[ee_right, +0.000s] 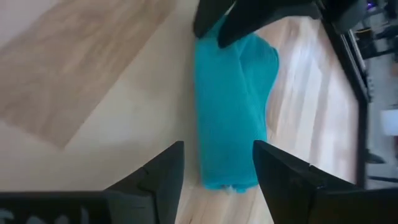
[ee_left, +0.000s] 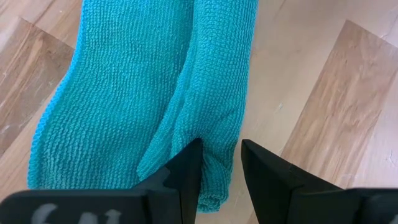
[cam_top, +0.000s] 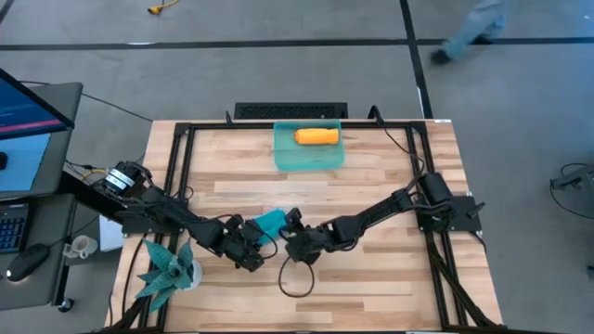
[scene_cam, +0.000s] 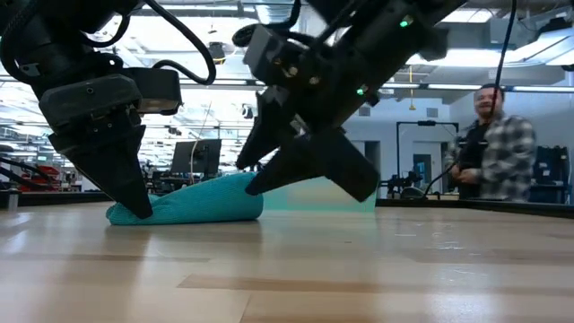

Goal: Roll microfiber towels into tight, uniform cylinder then place into a basket
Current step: Roll the blue microfiber cloth on the table

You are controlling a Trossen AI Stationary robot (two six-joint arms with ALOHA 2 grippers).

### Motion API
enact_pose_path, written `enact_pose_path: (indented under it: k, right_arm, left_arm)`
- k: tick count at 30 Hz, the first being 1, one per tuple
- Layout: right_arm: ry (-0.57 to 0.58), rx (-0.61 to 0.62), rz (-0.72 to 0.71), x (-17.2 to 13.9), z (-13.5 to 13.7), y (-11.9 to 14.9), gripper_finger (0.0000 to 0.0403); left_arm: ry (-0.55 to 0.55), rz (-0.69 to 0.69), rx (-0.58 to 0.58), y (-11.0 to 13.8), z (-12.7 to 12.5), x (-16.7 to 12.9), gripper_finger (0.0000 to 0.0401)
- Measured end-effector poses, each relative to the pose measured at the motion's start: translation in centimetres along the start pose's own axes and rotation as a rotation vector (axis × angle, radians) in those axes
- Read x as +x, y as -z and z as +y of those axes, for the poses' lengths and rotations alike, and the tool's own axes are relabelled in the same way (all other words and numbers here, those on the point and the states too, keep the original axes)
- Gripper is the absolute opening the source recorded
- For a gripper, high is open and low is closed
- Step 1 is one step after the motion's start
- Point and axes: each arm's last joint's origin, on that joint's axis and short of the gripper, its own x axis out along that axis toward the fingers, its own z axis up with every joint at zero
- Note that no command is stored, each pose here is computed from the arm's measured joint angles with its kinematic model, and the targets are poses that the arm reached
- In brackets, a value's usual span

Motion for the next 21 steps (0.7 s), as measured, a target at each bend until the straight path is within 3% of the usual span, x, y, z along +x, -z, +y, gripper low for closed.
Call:
enact_pose_path:
  k: [13, 21]
  right_arm:
    - [-0.132, 0.192, -0.053, 2.1, -2.5, 2.4, 0.0206]
    - [-0.184, 0.256, -0.033, 4.0, -1.9, 4.0, 0.0188]
  left_arm:
    - [0.0, 0.0, 0.011, 0.0, 0.0, 0.0, 0.0111]
    - [-0.007, -0.011, 0.084, 0.0, 0.0, 0.0, 0.0111]
